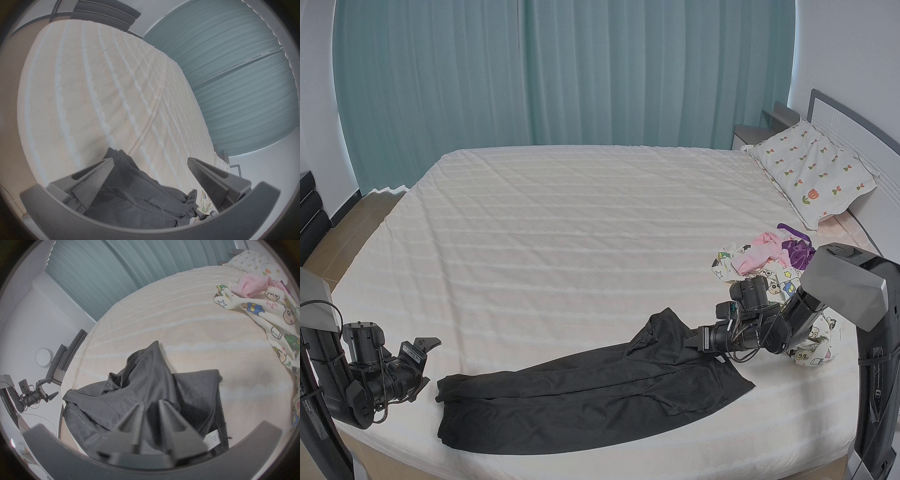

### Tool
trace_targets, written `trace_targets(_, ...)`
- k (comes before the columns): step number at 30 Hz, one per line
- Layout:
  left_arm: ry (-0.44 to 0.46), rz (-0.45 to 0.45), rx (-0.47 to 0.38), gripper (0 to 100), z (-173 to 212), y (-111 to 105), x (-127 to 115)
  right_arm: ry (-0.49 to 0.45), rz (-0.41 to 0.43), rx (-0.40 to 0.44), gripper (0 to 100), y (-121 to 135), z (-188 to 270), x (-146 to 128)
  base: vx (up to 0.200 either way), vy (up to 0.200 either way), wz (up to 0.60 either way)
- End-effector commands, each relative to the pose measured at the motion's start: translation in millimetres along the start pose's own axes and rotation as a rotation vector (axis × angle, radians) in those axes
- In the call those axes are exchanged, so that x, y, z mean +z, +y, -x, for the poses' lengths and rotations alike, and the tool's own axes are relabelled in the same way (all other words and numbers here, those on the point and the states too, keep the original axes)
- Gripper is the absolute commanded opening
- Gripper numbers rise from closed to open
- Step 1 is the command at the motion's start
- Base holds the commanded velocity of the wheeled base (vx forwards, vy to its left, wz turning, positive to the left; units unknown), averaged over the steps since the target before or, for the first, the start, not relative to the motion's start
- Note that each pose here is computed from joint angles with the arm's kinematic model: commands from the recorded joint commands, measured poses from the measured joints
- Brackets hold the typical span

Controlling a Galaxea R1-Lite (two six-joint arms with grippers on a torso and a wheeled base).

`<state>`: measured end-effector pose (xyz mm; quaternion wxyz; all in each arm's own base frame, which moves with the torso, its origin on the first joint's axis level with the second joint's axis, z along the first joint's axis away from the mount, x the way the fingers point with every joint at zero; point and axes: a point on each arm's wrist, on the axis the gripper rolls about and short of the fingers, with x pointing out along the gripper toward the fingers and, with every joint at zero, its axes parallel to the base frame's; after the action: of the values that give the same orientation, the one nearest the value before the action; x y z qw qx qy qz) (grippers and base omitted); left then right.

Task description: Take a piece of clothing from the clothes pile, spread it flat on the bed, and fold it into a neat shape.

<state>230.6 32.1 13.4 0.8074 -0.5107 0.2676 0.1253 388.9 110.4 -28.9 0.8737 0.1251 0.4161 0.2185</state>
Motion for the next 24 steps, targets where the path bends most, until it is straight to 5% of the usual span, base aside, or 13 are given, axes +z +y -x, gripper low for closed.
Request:
trace_targets(1, 0.005, 0.002, 0.010, 100, 0, 2, -1, 0.000, -0.005, -0.006, 0, -1, 9, -1, 0.000, 0.000, 0.00)
trace_targets(24, 0.042, -0.009, 0.033, 100, 5, 5, -11, 0.079, 0.005, -0.035, 0, -6, 50, -31, 0.000, 0.000, 0.00)
